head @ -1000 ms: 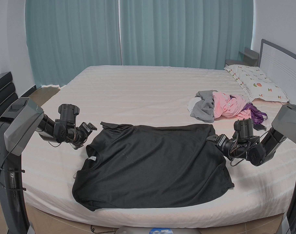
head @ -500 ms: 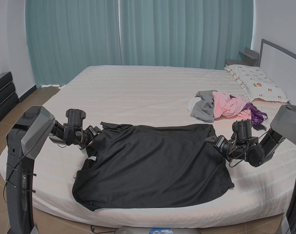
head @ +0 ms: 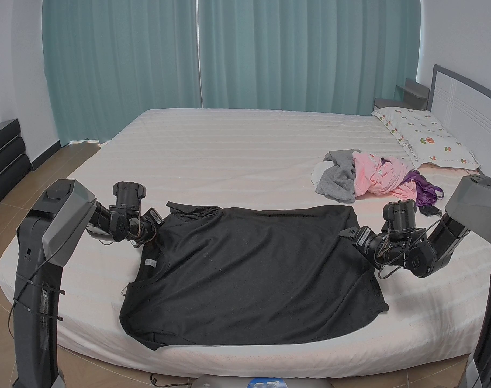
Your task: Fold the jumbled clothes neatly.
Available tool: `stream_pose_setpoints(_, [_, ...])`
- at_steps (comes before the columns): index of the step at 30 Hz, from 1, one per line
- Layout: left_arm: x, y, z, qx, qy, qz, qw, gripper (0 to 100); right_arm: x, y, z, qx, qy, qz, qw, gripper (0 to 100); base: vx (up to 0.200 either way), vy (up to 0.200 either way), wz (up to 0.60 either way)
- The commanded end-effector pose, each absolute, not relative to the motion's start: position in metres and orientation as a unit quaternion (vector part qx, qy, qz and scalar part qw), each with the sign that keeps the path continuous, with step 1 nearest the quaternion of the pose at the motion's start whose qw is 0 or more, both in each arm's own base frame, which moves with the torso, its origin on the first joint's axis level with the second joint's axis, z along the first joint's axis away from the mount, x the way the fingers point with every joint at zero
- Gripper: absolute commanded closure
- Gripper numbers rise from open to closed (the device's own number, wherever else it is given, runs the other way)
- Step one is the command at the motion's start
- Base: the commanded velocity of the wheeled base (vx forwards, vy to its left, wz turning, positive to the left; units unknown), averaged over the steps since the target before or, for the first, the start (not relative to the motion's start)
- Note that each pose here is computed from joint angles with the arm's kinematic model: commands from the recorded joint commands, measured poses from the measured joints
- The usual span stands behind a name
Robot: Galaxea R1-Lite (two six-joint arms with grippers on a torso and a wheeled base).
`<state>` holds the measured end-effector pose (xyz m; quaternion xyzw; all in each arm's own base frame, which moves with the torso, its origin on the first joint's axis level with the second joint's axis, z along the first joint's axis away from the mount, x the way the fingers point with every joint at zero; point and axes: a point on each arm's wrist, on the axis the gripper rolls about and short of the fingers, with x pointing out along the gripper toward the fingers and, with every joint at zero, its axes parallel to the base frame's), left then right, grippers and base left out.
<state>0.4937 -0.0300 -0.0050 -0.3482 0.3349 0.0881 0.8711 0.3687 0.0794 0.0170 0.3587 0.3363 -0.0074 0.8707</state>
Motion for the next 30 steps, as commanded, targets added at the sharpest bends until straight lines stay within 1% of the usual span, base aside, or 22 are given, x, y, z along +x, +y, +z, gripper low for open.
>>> stream_pose_setpoints(1, [0.499,-0.020,0.015,-0.353,0.293,0.100,0.883,100,0.375,0.076,0.011,0.360,0.335,-0.013,0.871,0,0.000,0.000,0.00])
stream_pose_setpoints(5, [0.502,-0.011,0.026,-0.354,0.254,0.111,0.893,100,0.380,0.072,0.009,0.361,0.331,-0.018,0.871,0,0.000,0.000,0.00])
stream_pose_setpoints(14, [0.503,-0.009,0.026,-0.354,0.250,0.114,0.894,100,0.392,0.066,-0.002,0.362,0.328,-0.030,0.872,0,0.000,0.000,0.00])
stream_pose_setpoints(21, [0.513,-0.008,0.036,-0.356,0.215,0.114,0.902,100,0.402,0.055,-0.005,0.363,0.319,-0.041,0.874,0,0.000,0.000,0.00])
stream_pose_setpoints(23, [0.515,-0.008,0.039,-0.356,0.206,0.120,0.904,100,0.404,0.046,-0.002,0.365,0.309,-0.048,0.877,0,0.000,0.000,0.00])
stream_pose_setpoints(26, [0.517,-0.007,0.040,-0.360,0.200,0.124,0.903,100,0.405,0.044,-0.003,0.363,0.310,-0.050,0.877,0,0.000,0.000,0.00])
stream_pose_setpoints(27, [0.522,-0.007,0.039,-0.373,0.191,0.129,0.899,100,0.405,0.042,-0.008,0.357,0.314,-0.051,0.878,0,0.000,0.000,0.00])
stream_pose_setpoints(30, [0.524,-0.008,0.032,-0.373,0.195,0.130,0.898,100,0.411,0.043,-0.014,0.354,0.315,-0.045,0.879,0,0.000,0.000,0.00])
